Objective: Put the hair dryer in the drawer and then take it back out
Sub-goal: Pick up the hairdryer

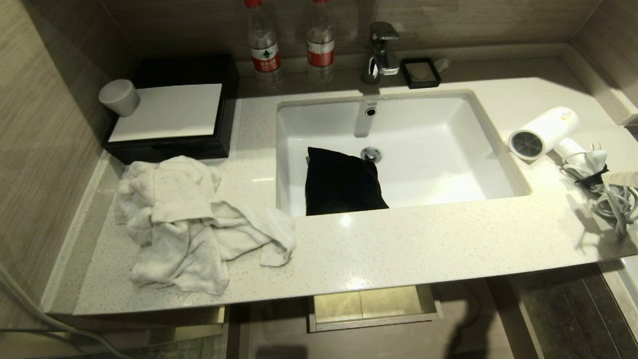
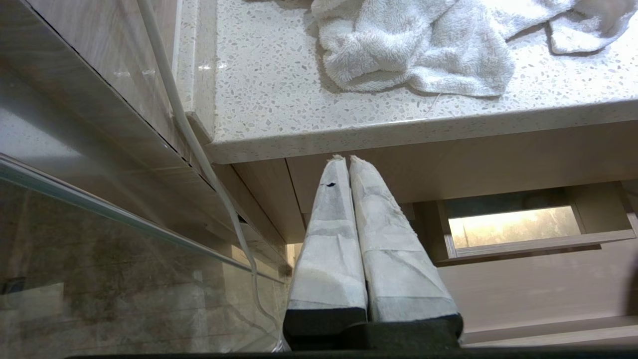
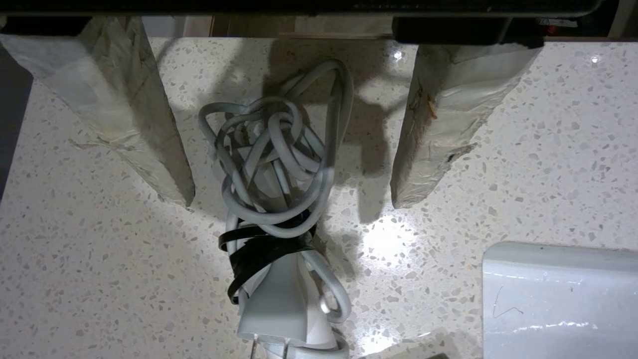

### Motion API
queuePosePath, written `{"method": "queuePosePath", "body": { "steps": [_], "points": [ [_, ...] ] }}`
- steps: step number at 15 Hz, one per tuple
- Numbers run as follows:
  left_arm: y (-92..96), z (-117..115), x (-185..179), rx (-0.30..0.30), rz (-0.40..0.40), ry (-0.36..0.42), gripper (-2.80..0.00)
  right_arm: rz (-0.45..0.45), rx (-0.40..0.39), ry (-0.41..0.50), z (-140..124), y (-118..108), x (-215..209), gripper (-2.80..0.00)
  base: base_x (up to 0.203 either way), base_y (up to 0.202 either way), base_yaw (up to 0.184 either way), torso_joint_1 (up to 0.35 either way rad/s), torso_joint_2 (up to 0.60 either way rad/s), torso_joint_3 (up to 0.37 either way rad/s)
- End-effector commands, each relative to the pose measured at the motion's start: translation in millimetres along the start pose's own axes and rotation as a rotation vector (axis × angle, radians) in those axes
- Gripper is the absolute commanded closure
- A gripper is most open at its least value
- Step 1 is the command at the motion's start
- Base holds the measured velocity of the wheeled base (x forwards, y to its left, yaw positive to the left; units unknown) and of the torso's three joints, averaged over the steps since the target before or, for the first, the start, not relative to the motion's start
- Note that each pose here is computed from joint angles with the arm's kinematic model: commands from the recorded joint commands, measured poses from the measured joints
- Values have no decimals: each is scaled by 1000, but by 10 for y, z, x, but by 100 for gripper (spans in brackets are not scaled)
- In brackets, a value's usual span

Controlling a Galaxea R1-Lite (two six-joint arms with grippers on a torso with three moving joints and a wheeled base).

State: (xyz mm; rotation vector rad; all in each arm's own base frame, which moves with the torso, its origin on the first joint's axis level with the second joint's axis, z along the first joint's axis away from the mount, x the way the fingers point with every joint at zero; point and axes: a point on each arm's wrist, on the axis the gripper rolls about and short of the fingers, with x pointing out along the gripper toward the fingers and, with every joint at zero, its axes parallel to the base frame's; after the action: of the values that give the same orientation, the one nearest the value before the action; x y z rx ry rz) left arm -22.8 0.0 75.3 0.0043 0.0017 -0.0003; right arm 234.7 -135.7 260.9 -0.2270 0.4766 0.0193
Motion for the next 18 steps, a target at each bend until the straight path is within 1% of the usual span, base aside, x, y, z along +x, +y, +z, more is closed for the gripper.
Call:
{"method": "queuePosePath", "body": {
  "steps": [1,3,4,5,7,9,14,16,18],
  "points": [
    [0,-3,1,0,0,1,0,4,15,18,-28,-88,97,-280,0,0,0,0,0,0],
    [0,0,0,0,0,0,0,40,25,18,-56,-92,143,-280,0,0,0,0,0,0],
    [0,0,0,0,0,0,0,79,25,1,-60,-105,187,-280,0,0,0,0,0,0],
    [0,-4,1,0,0,1,0,100,10,-17,-40,-137,233,-280,0,0,0,0,0,0],
    [0,0,0,0,0,0,0,110,-15,-25,-23,-167,275,-280,0,0,0,0,0,0],
    [0,-3,1,0,0,1,0,112,-33,-31,11,-256,397,-280,0,0,0,0,0,0],
    [0,0,0,0,0,0,0,124,-24,-16,-28,-320,544,-280,0,0,0,0,0,0],
    [0,-1,0,0,0,0,0,178,-11,-24,-69,-326,614,-280,0,0,0,0,0,0],
    [0,-3,1,0,0,1,0,205,-13,-31,-88,-337,661,-280,0,0,0,0,0,0]
  ]
}}
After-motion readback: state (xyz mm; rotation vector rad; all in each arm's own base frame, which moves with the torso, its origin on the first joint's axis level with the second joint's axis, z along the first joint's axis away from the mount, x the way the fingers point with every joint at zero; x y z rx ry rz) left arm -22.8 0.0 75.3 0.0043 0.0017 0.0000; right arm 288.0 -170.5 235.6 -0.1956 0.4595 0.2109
